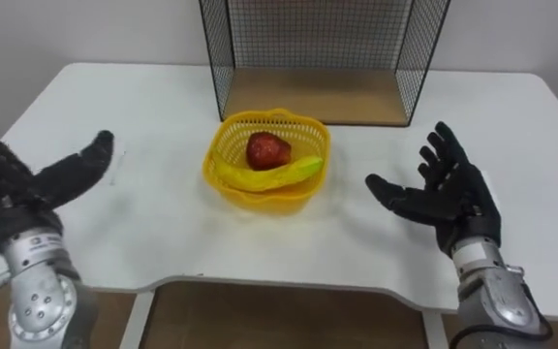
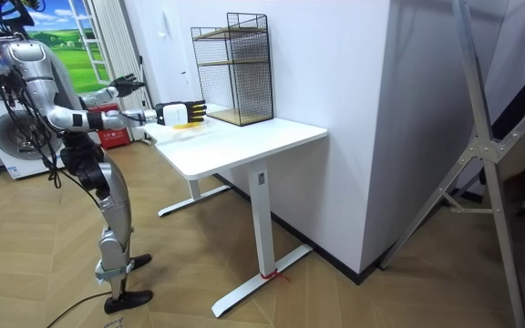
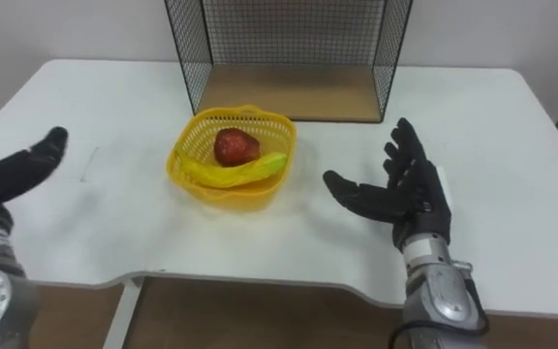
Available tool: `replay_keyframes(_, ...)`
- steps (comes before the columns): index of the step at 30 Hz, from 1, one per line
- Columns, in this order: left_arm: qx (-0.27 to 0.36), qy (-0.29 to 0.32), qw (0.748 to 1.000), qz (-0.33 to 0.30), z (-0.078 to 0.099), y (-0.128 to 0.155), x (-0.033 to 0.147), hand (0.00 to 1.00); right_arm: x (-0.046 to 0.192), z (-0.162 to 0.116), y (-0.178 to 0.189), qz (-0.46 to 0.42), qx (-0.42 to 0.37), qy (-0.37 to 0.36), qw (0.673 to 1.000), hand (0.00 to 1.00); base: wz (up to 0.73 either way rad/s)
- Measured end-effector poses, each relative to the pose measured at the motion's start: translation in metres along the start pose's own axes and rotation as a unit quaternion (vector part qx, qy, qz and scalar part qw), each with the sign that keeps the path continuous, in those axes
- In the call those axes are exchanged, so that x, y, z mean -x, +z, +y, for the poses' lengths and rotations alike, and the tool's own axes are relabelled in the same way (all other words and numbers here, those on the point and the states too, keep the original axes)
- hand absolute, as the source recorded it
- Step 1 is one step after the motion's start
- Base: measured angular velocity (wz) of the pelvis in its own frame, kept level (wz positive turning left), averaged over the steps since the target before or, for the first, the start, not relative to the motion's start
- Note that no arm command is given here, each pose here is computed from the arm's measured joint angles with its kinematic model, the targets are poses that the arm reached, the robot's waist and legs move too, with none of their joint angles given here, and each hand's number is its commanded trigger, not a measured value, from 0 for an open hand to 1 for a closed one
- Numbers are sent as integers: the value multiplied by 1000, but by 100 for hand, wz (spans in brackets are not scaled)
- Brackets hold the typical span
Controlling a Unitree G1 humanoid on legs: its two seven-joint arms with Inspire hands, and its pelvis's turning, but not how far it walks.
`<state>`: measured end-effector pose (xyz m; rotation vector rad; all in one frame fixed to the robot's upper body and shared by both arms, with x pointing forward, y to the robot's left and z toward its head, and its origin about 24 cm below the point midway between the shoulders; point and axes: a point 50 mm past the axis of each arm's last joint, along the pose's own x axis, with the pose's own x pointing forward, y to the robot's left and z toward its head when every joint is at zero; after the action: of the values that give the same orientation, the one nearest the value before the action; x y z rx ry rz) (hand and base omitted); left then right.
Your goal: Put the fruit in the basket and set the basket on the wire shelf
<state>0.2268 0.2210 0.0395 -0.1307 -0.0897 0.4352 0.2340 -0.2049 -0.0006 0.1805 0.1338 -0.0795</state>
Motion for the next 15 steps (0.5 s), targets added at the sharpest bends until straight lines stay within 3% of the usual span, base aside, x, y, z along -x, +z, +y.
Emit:
replay_keyframes(4,15,-52,998,33,-11,-13,0,0,-2,5,-5,11,-11,12,1000,0,-5)
replay_keyframes(15,65,-107,984,124,-26,-43,4,0,-21,25,-6,17,-105,57,993,0,-7)
